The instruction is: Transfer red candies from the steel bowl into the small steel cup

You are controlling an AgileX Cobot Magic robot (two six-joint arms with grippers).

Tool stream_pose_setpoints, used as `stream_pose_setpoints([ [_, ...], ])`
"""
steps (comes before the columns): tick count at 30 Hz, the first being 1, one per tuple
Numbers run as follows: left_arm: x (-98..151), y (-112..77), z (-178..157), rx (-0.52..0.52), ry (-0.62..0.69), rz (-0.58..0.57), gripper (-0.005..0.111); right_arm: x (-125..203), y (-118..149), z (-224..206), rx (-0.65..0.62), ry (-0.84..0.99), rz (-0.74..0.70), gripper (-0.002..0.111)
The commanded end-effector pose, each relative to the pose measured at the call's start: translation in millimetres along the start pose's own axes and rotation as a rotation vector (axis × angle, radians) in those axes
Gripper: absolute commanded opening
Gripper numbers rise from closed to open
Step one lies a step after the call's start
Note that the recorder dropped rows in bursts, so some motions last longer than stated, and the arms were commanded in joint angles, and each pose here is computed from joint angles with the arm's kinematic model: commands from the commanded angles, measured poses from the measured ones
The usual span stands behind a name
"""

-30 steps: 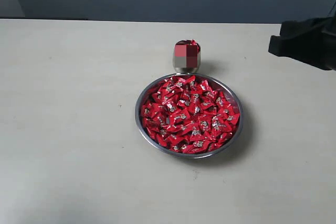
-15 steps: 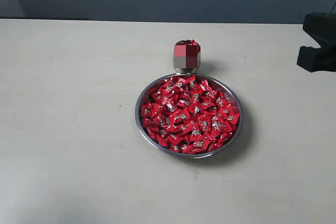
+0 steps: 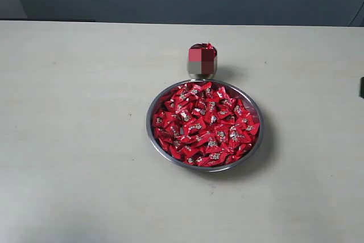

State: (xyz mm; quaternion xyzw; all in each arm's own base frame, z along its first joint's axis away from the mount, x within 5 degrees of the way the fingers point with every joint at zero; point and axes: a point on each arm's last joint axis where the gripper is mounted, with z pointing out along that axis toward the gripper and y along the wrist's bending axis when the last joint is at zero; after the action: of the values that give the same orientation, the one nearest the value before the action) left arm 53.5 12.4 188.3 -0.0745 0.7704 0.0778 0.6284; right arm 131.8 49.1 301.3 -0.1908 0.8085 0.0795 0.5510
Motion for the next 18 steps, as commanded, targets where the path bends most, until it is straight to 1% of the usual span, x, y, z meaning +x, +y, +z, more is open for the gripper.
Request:
stream_pose_setpoints([
  [1,0.9,0.1,0.0,-0.001,-0.002,-0.002,0.0,9.2,-17.5,-31.5,0.178,-0.065,0.025,-0.001],
  [2,0.9,0.1,0.0,-0.001,-0.002,-0.002,0.0,19.8,-19.1,-35.9,0.218,-0.074,0.037,-0.001],
  [5,0.9,0.1,0.0,-0.001,-0.002,-0.002,0.0,45.0,-19.1,-41.9,0.287,-0.096,0.059,-0.001],
  [6,0.9,0.1,0.0,-0.001,-0.002,-0.002,0.0,59.5,-18.1,-43.6,0.317,-0.106,0.067,-0.001],
  [9,0.9,0.1,0.0,-0.001,-0.002,-0.002,0.0,83.8,-16.0,-45.5,0.369,-0.104,0.045,-0.001],
  [12,0.9,0.1,0.0,-0.001,-0.002,-0.002,0.0,101.2,-13.0,-43.6,0.375,-0.093,0.036,-0.001],
  [18,0.9,0.1,0.0,-0.001,-0.002,-0.002,0.0,115.5,-11.9,-37.2,0.367,-0.057,0.046,-0.001],
])
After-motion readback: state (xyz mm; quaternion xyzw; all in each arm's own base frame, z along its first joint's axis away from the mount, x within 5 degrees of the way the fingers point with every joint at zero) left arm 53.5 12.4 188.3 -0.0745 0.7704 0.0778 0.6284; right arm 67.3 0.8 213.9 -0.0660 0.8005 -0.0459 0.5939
